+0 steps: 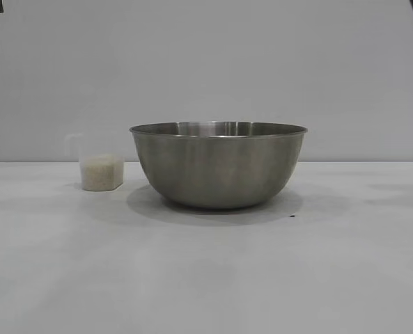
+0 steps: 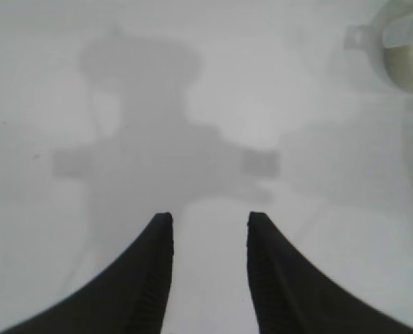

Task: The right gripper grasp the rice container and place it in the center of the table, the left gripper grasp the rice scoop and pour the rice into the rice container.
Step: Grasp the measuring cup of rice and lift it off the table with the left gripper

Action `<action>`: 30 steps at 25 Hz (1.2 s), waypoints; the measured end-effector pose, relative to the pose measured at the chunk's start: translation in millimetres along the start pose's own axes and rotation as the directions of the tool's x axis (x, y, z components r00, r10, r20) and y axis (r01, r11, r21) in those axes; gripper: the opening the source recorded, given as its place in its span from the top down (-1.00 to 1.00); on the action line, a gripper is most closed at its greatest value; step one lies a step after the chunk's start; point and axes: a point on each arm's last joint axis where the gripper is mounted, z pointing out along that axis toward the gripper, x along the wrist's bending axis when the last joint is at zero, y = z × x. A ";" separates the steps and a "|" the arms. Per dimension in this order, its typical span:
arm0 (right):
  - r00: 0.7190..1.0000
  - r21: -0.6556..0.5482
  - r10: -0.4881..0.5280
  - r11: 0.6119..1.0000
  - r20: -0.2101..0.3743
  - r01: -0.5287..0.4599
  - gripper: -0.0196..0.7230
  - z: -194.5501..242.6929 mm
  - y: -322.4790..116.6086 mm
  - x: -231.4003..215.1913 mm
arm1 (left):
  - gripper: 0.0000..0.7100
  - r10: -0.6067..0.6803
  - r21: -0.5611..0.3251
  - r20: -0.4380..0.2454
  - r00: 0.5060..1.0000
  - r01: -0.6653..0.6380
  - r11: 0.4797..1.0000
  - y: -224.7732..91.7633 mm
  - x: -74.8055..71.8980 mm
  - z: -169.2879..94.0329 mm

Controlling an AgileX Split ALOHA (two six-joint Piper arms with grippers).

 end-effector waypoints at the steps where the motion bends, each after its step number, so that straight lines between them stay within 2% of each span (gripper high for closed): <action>1: 1.000 -0.003 0.000 1.000 0.000 0.000 0.22 -5.0 -6.3 0.1 | 0.23 0.000 0.001 0.000 1.000 0.000 1.000 -0.1 0.0 0.0; 9: 1.000 -0.080 0.003 0.997 -0.009 -0.004 0.22 -40.9 -58.5 1.0 | 0.23 0.000 0.015 0.000 1.000 0.000 1.000 -1.4 0.0 0.0; 21: 0.999 -0.182 0.011 0.983 -0.034 -0.017 0.22 -54.6 -148.9 0.9 | 0.23 -0.007 0.016 0.011 1.000 0.006 1.000 -1.5 -1.0 0.0; 30: 0.999 -0.315 0.001 0.949 -0.038 -0.013 0.22 -70.7 -214.9 -0.3 | 0.23 -0.005 0.018 0.011 1.000 0.005 1.000 -1.6 -1.0 0.0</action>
